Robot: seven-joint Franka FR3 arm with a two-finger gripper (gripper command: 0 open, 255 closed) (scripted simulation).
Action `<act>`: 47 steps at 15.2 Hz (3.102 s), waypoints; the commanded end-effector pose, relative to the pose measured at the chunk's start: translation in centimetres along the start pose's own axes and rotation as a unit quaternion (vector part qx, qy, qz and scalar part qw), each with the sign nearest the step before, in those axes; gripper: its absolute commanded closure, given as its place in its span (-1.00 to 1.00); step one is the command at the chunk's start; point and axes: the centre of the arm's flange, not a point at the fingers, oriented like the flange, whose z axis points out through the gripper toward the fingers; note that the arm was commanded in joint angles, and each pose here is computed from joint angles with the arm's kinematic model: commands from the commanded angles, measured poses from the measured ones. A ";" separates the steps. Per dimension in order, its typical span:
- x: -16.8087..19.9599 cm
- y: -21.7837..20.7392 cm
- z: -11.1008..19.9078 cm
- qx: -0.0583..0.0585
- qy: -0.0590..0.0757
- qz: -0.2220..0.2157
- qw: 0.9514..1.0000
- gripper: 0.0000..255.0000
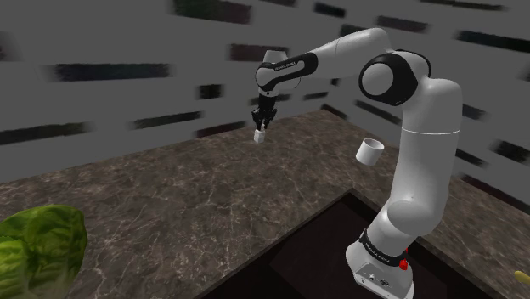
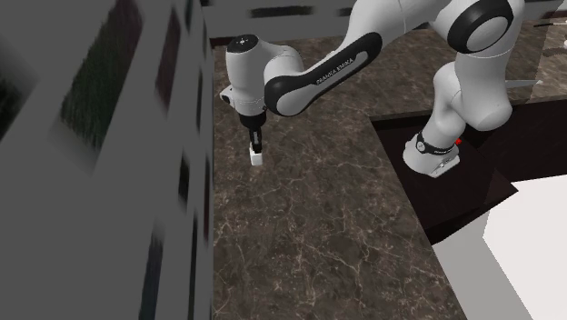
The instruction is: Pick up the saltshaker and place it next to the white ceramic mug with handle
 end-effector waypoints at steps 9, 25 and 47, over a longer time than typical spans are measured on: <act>0.0 0.0 -2.6 0.000 0.000 0.000 1.000 1.00; -0.1 -0.1 -11.1 0.000 0.000 0.000 1.000 1.00; -7.1 11.0 -17.4 0.000 0.000 0.000 1.000 1.00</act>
